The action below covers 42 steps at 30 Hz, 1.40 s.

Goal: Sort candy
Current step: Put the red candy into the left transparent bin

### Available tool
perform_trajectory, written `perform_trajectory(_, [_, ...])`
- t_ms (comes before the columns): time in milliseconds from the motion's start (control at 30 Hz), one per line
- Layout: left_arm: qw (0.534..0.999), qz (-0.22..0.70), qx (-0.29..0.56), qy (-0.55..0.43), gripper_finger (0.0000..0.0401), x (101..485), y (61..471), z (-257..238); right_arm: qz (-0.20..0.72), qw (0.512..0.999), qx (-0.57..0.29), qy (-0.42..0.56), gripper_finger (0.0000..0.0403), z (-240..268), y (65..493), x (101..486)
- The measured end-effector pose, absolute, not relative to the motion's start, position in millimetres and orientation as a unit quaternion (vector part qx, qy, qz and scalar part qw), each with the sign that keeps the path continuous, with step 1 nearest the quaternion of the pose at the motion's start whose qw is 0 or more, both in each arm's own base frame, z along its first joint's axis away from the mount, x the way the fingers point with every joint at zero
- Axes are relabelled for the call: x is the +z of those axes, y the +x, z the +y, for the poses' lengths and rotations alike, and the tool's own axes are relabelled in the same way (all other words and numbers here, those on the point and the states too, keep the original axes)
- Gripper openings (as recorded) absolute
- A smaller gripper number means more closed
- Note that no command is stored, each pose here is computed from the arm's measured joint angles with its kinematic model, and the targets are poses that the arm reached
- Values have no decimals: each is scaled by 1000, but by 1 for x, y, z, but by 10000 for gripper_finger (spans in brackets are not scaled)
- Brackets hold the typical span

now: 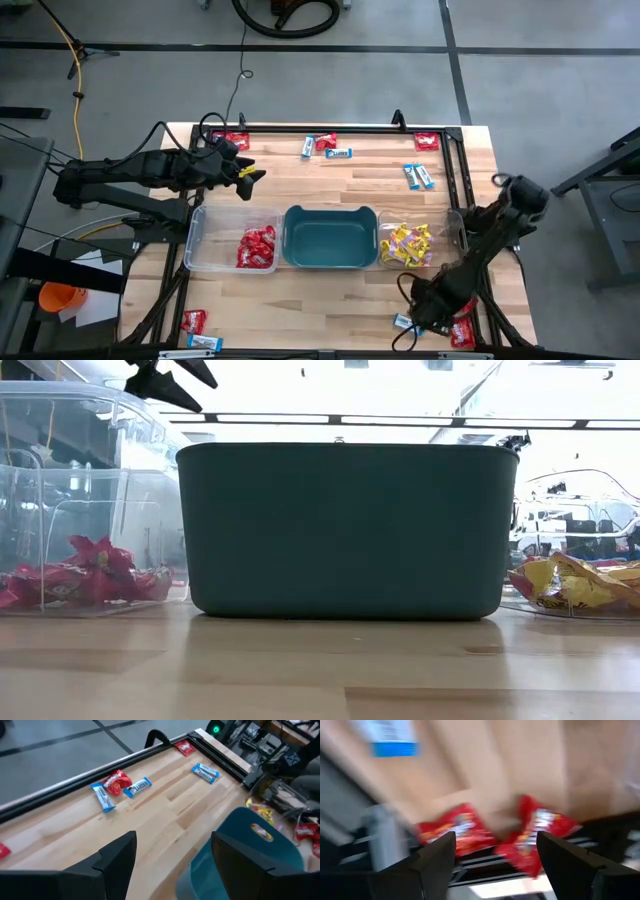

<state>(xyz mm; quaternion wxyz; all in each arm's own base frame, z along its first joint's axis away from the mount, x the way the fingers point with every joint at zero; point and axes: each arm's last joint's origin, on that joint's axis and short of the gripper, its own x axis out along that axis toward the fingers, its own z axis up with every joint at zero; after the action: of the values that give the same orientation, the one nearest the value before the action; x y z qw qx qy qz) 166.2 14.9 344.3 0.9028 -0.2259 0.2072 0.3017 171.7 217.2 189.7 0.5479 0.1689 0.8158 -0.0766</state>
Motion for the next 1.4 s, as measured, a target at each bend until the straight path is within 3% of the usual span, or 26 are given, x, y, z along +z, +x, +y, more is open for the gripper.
perform_trajectory(300, [907, 213, 297, -207, 241, 344, 166, 15, 868, 481, -82, 96, 272, 230, 164, 152])
perform_trajectory(633, [909, 215, 300, -193, 241, 344, 166, 15, 885, 447, -123, 46, 272, 235, 153, 132])
perform_trajectory(933, [908, 212, 306, -194, 241, 345, 166, 16, 893, 436, -110, 28, 268, 239, 151, 120])
perform_trajectory(1067, [908, 209, 305, -195, 241, 345, 166, 16, 898, 432, -85, 27, 211, 241, 150, 120])
perform_trajectory(1233, [911, 199, 303, -199, 241, 347, 167, 16, 902, 426, -57, 35, 39, 245, 149, 128])
perform_trajectory(1267, [911, 197, 302, -199, 241, 347, 167, 16, 899, 433, -47, 40, 21, 246, 150, 134])
perform_trajectory(1400, [912, 193, 301, -201, 241, 348, 167, 16, 874, 484, -12, 47, 27, 252, 158, 163])
